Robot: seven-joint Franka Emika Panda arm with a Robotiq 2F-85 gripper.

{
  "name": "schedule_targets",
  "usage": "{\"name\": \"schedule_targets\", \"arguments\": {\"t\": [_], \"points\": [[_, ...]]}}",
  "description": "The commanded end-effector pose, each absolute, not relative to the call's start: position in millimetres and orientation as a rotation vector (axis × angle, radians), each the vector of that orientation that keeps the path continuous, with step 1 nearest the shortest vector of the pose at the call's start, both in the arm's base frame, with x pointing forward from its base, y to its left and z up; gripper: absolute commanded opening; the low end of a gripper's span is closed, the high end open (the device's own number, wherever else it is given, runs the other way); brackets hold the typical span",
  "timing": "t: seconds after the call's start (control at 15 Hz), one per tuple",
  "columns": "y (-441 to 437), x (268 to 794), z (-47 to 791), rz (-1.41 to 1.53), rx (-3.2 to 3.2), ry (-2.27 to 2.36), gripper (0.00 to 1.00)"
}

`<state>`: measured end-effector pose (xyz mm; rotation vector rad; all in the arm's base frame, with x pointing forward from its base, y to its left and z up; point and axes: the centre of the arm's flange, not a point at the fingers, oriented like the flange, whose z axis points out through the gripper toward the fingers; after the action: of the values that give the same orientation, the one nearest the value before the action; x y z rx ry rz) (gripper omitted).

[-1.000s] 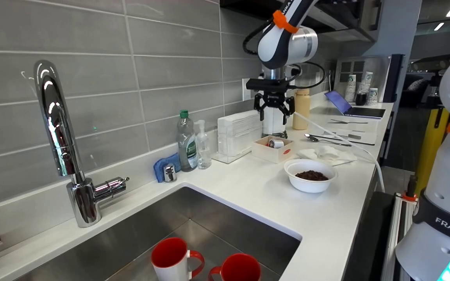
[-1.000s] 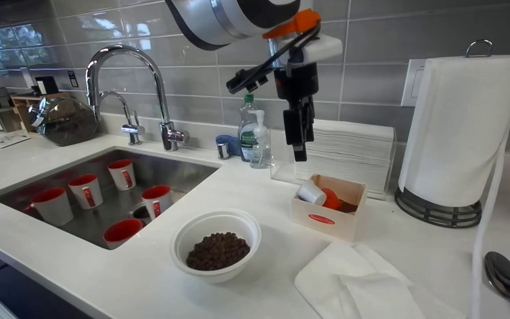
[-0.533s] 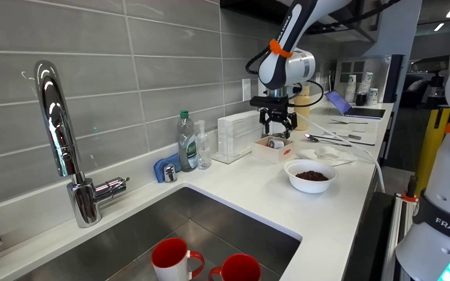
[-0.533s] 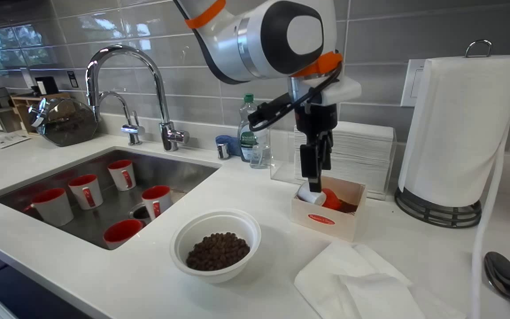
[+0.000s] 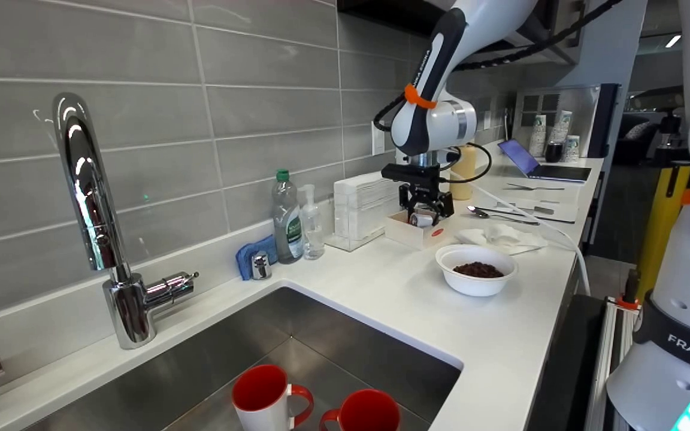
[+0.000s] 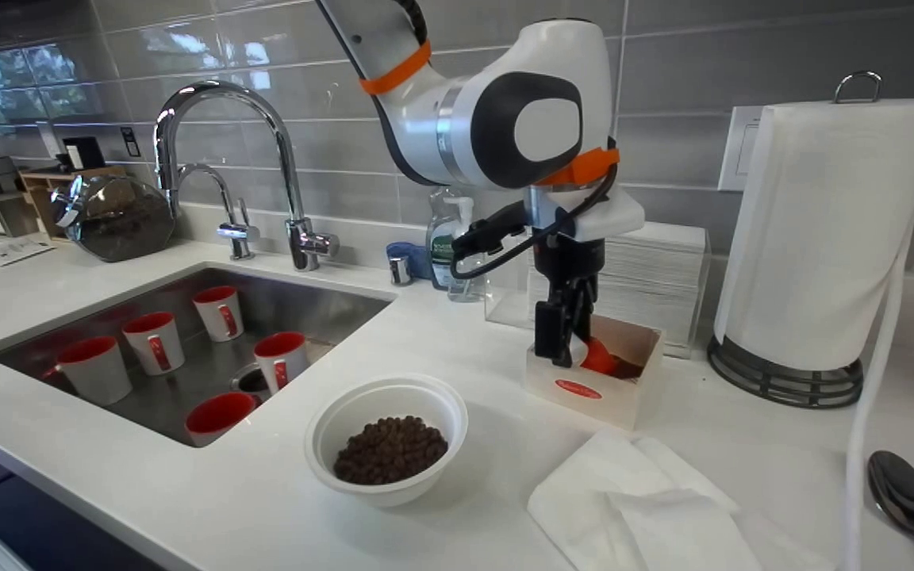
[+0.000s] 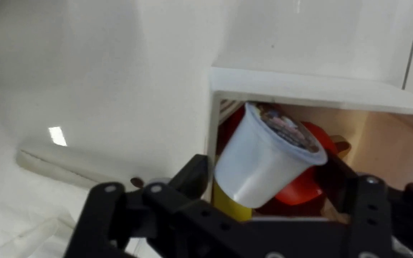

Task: Remove the white object from the box

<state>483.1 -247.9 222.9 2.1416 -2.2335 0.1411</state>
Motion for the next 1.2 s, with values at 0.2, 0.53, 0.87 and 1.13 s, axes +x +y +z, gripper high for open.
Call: {"name": "schedule_targets", "arguments": {"t": [0.2,0.53,0.87,1.13], "points": [[-262.5,476.7,227.4,0.191,2.187,-2.254,0.31],[-259.9,474.9,243.7,0.181,2.231,-2.192,0.1],[-245.8,481.2,266.4,0.206,2.248,-2.151,0.1],[-213.9,493.8,314.4,0.311,2.241,-2.02,0.1]]}}
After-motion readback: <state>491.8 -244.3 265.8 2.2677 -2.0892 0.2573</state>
